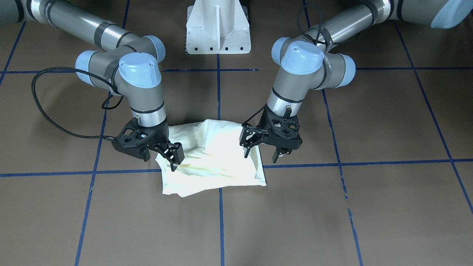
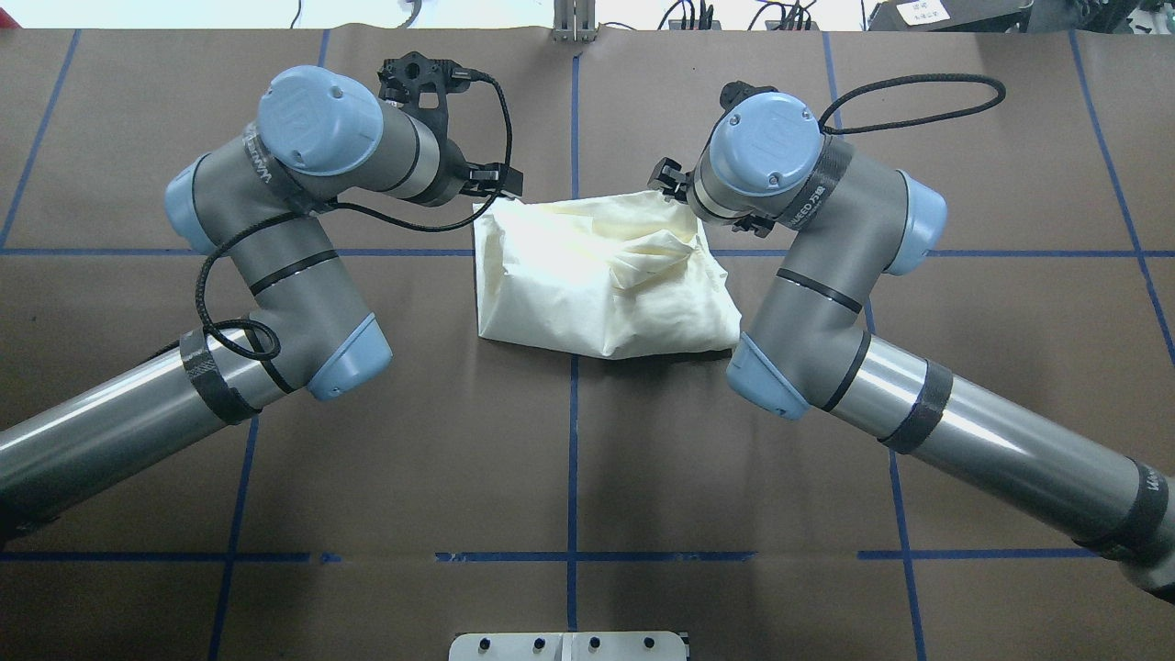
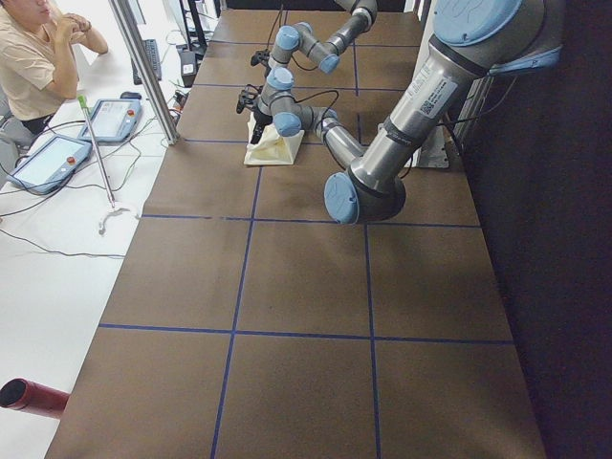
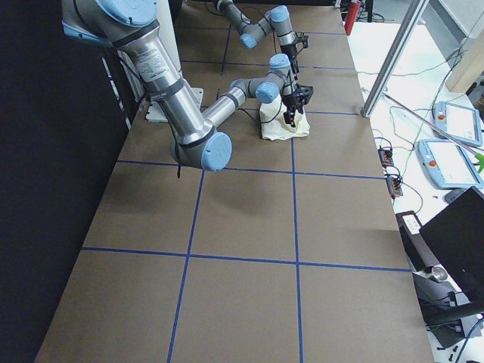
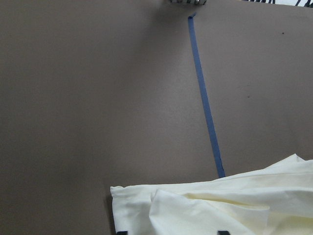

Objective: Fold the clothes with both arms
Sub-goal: 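Release the fold and press the folded shirt with the right gripper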

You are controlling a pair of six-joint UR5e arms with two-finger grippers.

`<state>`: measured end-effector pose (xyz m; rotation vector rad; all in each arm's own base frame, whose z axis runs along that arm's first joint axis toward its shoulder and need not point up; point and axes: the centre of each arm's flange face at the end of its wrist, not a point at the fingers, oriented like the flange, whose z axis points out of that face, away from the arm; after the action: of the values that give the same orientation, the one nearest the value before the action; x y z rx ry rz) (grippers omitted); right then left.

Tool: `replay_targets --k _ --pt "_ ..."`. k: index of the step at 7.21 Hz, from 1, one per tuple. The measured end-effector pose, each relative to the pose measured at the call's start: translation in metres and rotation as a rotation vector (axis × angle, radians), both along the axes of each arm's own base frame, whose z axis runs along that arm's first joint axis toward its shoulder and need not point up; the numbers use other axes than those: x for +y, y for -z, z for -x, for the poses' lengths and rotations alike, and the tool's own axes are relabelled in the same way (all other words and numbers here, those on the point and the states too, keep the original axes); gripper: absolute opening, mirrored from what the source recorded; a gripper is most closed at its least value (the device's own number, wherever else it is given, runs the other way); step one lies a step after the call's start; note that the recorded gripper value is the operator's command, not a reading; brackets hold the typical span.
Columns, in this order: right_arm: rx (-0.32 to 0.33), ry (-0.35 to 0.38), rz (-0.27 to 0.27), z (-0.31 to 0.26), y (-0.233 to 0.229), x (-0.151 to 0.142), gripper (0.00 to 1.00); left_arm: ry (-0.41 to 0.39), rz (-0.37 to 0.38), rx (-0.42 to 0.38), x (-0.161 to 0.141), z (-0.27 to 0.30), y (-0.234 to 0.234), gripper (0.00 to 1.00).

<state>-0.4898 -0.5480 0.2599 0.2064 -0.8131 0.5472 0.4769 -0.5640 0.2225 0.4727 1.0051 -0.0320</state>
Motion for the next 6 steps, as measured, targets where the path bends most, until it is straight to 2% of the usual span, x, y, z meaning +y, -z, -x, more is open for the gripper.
replay_targets --k 2,3,4,6 --pt "-0.004 0.066 -0.054 0.034 0.021 0.033 1.0 -0.017 -0.024 0.011 0.0 0.006 -0.009 1.0" --pt "0.021 0.106 -0.112 0.054 0.029 0.051 1.0 -0.017 -0.027 0.013 0.0 0.008 -0.013 1.0" --pt "0.067 0.136 -0.172 0.07 0.03 0.064 1.0 -0.018 -0.028 0.015 0.001 0.008 -0.015 1.0" --pt "0.164 0.177 -0.245 0.089 0.013 0.072 1.0 -0.021 -0.025 0.015 0.002 0.009 -0.017 1.0"
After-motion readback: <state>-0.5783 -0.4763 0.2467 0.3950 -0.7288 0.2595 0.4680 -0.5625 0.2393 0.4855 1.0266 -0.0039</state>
